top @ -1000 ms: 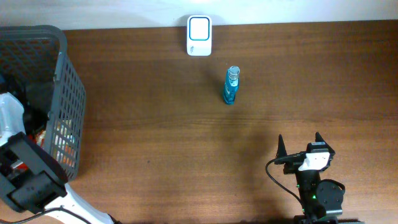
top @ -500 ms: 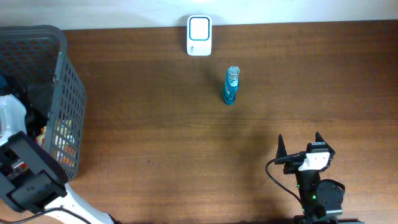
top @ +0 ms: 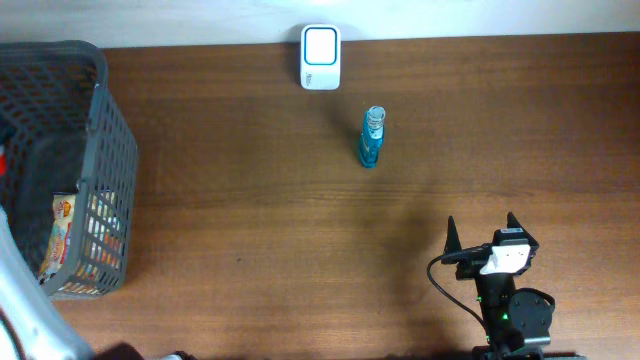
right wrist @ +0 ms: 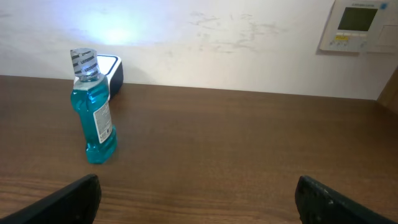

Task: Scan the item barcode
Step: 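Carry red bag with left gripper and drop it left of bottle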

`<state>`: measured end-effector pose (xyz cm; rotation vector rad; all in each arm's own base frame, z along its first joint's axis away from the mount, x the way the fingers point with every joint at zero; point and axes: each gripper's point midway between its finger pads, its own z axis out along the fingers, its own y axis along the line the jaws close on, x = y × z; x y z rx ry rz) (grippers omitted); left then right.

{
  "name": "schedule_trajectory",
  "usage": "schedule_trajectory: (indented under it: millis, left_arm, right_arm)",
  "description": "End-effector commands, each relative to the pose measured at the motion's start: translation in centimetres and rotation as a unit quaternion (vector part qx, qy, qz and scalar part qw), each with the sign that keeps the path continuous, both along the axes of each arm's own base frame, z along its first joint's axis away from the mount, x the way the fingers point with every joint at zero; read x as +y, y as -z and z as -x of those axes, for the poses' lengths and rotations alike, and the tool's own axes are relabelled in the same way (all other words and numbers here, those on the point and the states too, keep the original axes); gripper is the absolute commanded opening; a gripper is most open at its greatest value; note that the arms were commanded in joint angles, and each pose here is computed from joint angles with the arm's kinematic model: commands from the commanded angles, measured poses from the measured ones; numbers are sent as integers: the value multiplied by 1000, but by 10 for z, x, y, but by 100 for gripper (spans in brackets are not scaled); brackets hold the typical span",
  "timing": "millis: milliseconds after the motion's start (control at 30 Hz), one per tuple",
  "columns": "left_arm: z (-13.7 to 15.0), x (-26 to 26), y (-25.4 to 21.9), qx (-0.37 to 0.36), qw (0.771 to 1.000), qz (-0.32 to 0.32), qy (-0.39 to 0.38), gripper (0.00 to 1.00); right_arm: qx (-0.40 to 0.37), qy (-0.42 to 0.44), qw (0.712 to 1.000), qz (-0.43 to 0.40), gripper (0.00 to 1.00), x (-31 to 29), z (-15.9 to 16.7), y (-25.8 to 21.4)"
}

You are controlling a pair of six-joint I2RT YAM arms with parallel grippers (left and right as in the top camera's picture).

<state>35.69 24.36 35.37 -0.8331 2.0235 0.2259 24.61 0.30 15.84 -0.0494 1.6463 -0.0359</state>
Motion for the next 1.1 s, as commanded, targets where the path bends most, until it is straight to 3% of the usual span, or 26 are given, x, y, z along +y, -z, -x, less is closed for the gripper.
schedule_trajectory:
  millis: [0,133,233,467,633,767,900,1067]
  left_arm:
    - [5,-45,-51,-84,993,14,84,0]
    - [10,-108,-93,-160,963,39,216,0]
    - [15,-167,-118,-202,921,66,327,0]
    - [10,-285,-112,-181,854,138,468,0]
    - [-23,-326,-26,-55,885,137,441,0]
    - [-55,-355,75,82,907,83,404,0]
    - [-71,-373,139,165,907,35,387,0]
    - [-72,-403,212,249,881,24,402,0]
  right_arm:
    - [3,8,1000,-3,98,-3,0,3]
    - [3,8,1000,-3,98,-3,0,3]
    - [3,8,1000,-3,98,-3,0,3]
    - [3,8,1000,-3,98,-3,0,3]
    - [3,8,1000,-3,98,-3,0,3]
    - [3,8,1000,-3,98,-3,0,3]
    - [3,8,1000,-3,98,-3,0,3]
    - [3,8,1000,-3,98,-3,0,3]
